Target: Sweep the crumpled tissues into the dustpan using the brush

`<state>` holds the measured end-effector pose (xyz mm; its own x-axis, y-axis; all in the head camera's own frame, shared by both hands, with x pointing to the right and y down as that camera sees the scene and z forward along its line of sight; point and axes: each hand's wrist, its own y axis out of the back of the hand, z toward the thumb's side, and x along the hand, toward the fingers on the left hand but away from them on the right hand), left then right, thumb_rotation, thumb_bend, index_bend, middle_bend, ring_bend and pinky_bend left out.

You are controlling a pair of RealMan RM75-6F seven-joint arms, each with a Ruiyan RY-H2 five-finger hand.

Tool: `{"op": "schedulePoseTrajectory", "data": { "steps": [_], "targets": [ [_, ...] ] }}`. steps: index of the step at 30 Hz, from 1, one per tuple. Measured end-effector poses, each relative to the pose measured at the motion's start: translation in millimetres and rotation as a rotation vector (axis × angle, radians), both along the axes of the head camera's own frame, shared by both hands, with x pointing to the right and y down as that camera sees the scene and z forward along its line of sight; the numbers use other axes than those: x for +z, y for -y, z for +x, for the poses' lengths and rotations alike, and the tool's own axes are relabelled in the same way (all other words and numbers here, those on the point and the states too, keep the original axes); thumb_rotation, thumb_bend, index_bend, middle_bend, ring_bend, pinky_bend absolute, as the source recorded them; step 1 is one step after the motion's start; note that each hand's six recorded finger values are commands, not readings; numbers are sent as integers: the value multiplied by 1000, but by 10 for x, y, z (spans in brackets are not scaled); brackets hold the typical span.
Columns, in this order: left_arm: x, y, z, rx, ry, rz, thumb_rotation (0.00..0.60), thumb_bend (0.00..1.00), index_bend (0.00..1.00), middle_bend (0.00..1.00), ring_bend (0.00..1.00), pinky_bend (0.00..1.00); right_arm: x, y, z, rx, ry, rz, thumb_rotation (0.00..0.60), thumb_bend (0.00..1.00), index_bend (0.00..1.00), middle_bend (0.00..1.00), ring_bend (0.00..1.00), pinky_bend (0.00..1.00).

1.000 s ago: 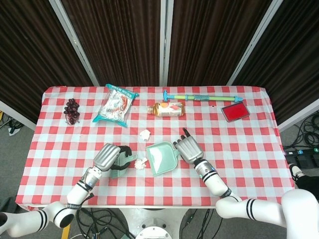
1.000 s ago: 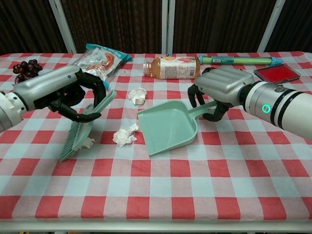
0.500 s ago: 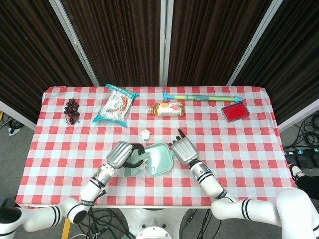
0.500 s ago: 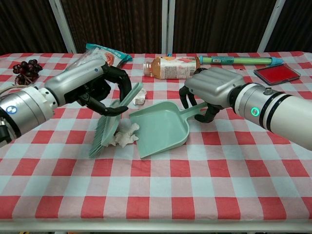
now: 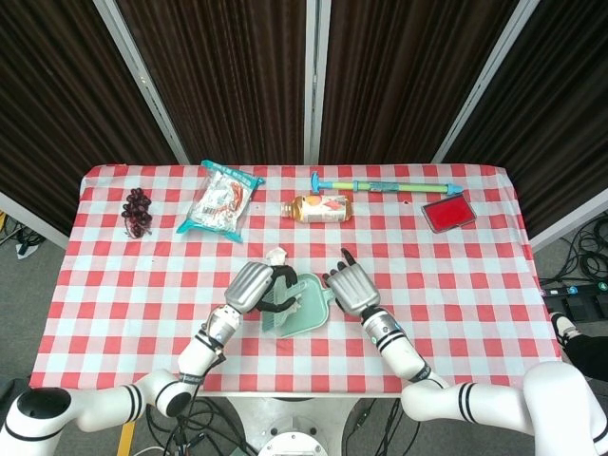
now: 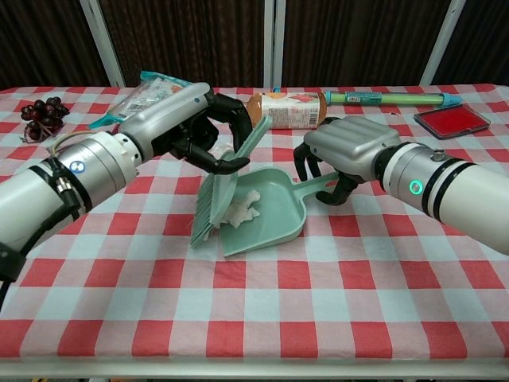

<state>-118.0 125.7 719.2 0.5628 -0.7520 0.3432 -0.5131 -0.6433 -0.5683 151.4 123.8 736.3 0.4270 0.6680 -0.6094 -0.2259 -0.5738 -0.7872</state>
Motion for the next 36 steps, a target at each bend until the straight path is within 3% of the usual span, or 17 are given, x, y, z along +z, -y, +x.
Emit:
{"op": "schedulePoseTrajectory", "data": {
  "steps": [7,19,36],
  "targets": [
    [-43,57,112,-46,-90,-76,600,470,534,585,827,967,-10,71,50,67,45,-9,600,359,616,566,289,76],
    [-246,398,-316,-151,-140,-67,600,470,534,585,822,967,-40,268,399,167,52,-1,600,359,617,565,289,76],
    [152,799,-574,-178,28,-41,600,471,534,585,781,964,29,419,519,171,-36,25,600,360,617,564,289,76]
  ]
}}
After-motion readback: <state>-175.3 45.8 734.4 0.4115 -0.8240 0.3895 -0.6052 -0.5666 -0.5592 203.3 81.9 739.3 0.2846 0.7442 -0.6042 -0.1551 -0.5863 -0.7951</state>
